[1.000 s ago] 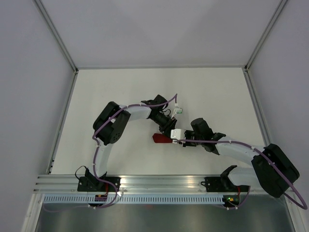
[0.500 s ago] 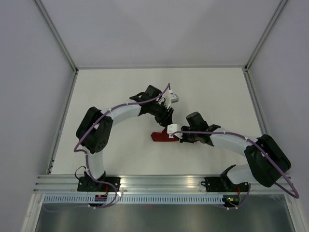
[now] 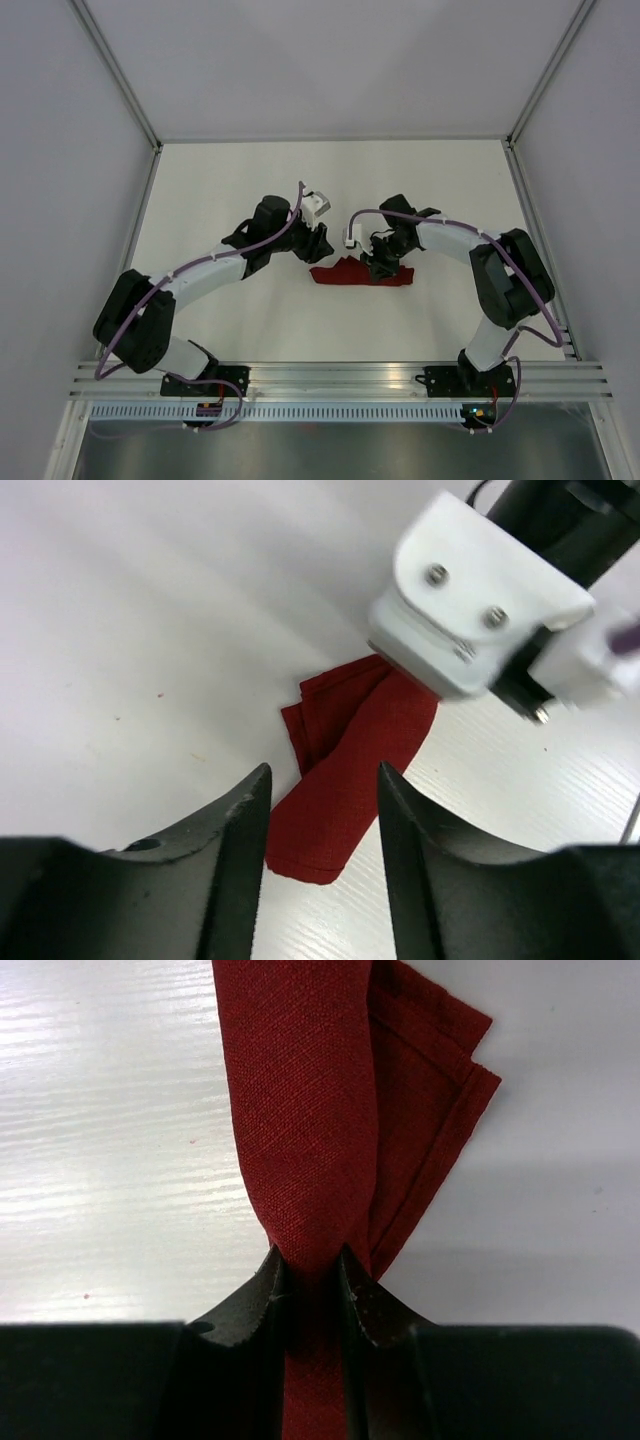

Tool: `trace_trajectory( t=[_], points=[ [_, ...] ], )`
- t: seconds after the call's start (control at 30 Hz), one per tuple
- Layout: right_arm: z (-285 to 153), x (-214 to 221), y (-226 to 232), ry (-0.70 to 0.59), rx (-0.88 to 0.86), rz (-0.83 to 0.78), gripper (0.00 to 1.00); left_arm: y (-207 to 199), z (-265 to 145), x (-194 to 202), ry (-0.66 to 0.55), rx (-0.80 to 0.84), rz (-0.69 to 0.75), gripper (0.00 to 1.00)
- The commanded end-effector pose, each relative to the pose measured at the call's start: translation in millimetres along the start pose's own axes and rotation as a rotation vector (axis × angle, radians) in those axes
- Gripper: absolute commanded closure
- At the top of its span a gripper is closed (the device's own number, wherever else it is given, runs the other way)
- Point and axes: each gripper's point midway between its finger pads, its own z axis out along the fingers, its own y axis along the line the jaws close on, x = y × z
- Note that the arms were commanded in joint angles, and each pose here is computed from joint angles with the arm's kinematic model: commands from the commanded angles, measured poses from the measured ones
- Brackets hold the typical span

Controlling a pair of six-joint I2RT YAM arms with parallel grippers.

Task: Fold the napkin, place the utensils inside, and roll it up
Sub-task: Roll the napkin at the center of the board.

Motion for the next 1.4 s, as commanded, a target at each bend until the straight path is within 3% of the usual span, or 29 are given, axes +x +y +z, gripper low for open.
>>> trace_trajectory(
  t=[0.0, 0.13, 0.33, 0.67, 0.97, 1.37],
  points=[
    [9.9, 42.6, 26.8, 0.141, -0.202, 0.125, 0.85, 0.6, -15.7, -33.0, -0.178, -0.079, 0.026, 0.47],
    [19.3, 49.4, 22.3, 0.158, -0.304, 0.209, 0.85, -9.5, -17.1, -6.9, -0.192, -0.112, 0.082, 0.44],
    [27.2, 49.4, 14.4, 0.168, -0.41, 0.291, 0.85, -42.1, 1.2, 4.9, -0.157, -0.157, 0.337, 0.43],
    [31.4, 50.8, 5.1, 0.186, -0.454, 0.34, 0.84, -63.3, 54.7, 28.7, 0.019, -0.158, 0.653, 0.42],
    [35.0, 56.1, 3.8, 0.205, -0.475, 0.362, 0.83, -65.5, 86.1, 51.6, 0.12, -0.088, 0.745, 0.43],
    [39.8, 59.0, -3.0, 0.211, -0.476, 0.384, 0.83, -92.7, 89.5, 57.1, 0.143, 0.066, 0.706, 0.44]
  ],
)
